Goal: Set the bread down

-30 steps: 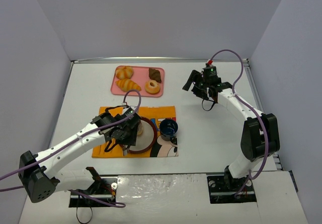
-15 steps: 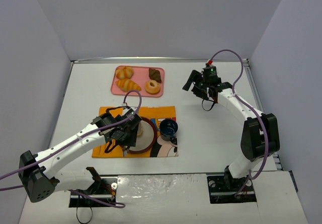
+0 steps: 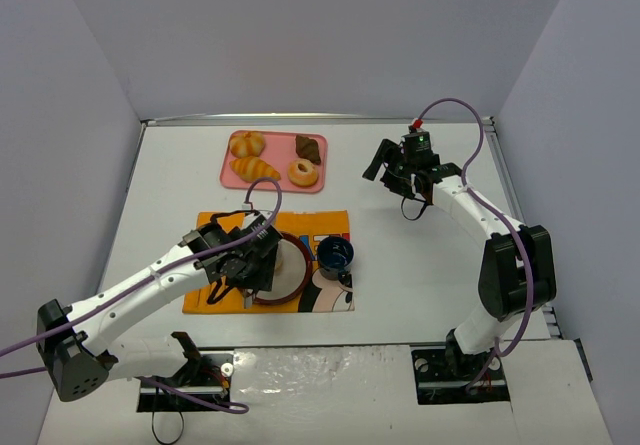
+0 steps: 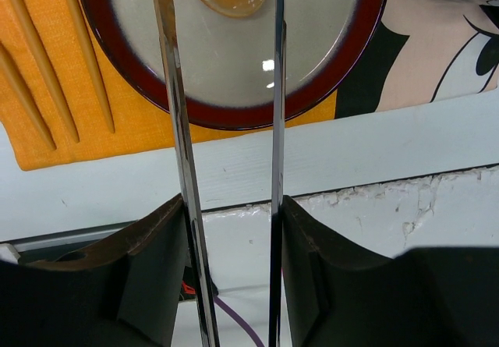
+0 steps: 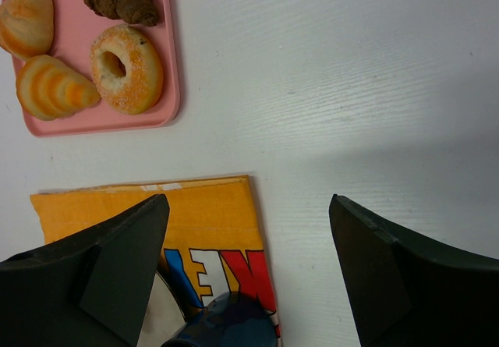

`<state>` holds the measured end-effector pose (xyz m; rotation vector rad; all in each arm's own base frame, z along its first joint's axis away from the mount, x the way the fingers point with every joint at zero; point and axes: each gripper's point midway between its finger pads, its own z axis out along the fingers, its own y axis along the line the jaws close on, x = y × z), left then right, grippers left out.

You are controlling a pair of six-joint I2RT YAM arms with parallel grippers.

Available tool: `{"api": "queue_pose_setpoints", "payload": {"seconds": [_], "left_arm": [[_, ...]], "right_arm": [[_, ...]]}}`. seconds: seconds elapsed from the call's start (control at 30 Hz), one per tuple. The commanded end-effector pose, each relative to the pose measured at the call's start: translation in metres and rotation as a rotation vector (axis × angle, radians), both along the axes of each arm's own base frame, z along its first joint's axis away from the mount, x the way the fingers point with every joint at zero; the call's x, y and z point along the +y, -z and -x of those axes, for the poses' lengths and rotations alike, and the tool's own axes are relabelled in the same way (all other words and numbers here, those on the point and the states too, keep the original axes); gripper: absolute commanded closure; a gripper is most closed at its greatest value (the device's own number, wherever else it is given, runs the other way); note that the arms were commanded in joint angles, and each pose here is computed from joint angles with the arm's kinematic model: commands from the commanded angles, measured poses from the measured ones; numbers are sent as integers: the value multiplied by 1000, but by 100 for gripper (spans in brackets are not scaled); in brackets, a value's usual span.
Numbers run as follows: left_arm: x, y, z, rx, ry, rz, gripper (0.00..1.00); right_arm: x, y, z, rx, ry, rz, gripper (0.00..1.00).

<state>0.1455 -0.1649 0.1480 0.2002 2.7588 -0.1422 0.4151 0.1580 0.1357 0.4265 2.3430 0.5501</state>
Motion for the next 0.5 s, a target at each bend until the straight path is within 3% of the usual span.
{"api": "queue_pose_setpoints", "payload": {"seconds": [0.0,0.47], "left_arm": [[-3,-22,-7,-57,-14,30,57],[-3,-47,-13,-104,-20,27,57]], "right_arm": [[5,-36,-10,-105,-3,-30,19],[7,-40,-12,-114,-8,-35,19]]}}
